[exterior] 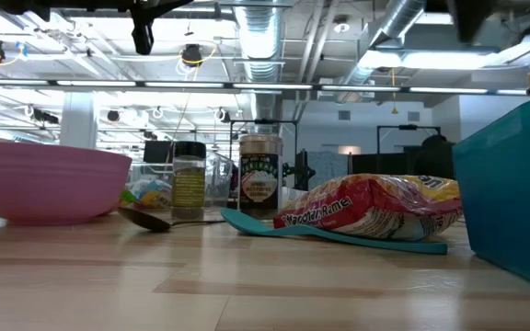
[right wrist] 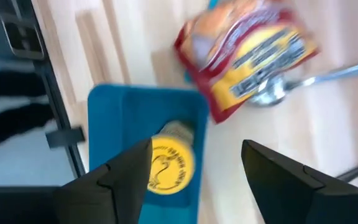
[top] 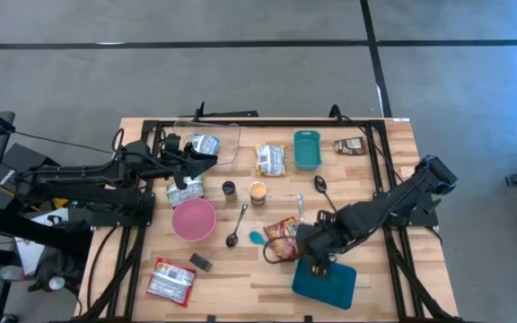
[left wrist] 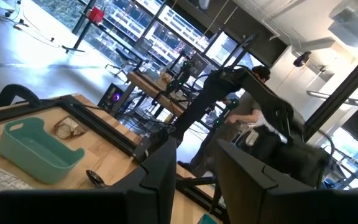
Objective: Pick & Place Food Item
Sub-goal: Put the right black spoon into the green bin
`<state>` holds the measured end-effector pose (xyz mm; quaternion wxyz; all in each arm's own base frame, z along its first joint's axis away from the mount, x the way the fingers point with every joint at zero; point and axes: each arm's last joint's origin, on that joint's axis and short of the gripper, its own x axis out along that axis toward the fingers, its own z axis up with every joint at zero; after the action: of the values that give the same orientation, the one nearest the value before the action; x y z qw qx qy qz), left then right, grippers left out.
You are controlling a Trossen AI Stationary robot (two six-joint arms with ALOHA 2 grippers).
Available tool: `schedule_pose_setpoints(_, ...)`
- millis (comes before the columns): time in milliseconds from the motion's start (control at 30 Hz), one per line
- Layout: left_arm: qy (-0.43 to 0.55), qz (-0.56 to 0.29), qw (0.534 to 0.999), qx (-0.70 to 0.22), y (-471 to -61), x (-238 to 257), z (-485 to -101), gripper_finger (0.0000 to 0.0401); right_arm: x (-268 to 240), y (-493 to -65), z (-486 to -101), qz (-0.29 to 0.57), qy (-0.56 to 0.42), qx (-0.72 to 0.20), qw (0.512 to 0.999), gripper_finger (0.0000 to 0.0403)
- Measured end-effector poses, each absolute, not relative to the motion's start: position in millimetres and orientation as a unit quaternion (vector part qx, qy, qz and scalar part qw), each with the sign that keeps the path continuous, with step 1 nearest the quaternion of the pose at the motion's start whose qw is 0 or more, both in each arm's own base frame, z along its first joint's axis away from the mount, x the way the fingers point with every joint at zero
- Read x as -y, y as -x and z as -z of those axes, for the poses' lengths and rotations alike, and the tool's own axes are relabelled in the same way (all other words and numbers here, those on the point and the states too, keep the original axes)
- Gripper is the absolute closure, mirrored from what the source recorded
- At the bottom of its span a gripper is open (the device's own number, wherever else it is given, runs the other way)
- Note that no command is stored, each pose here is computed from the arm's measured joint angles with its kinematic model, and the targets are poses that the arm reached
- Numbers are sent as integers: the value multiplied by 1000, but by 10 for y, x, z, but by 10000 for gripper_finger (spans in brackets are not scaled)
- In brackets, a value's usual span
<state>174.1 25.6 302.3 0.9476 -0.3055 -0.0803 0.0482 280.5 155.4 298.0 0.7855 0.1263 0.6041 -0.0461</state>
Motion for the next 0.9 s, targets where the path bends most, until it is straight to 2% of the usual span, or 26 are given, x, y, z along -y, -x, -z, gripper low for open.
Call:
schedule_pose_setpoints(233,305,-47,948,80,-1742,-252,-3023,295,-1250,-2637,-3375,120,-115,-499,850,193)
schedule_pose_setpoints(433,305,-46,948,80,-1742,-247,-3023,295,-978,-2530,-3604,191,-115,-424,878,214)
schedule_pose_setpoints(667,280,-30,957,73,-1750,-183,-3023,295,-625,-2512,-3722,249,-144,-391,874,228)
schedule_pose_setpoints(900,280,-14,958,69,-1755,-122,-3023,295,-214,-2543,-3728,319,-172,-385,849,232)
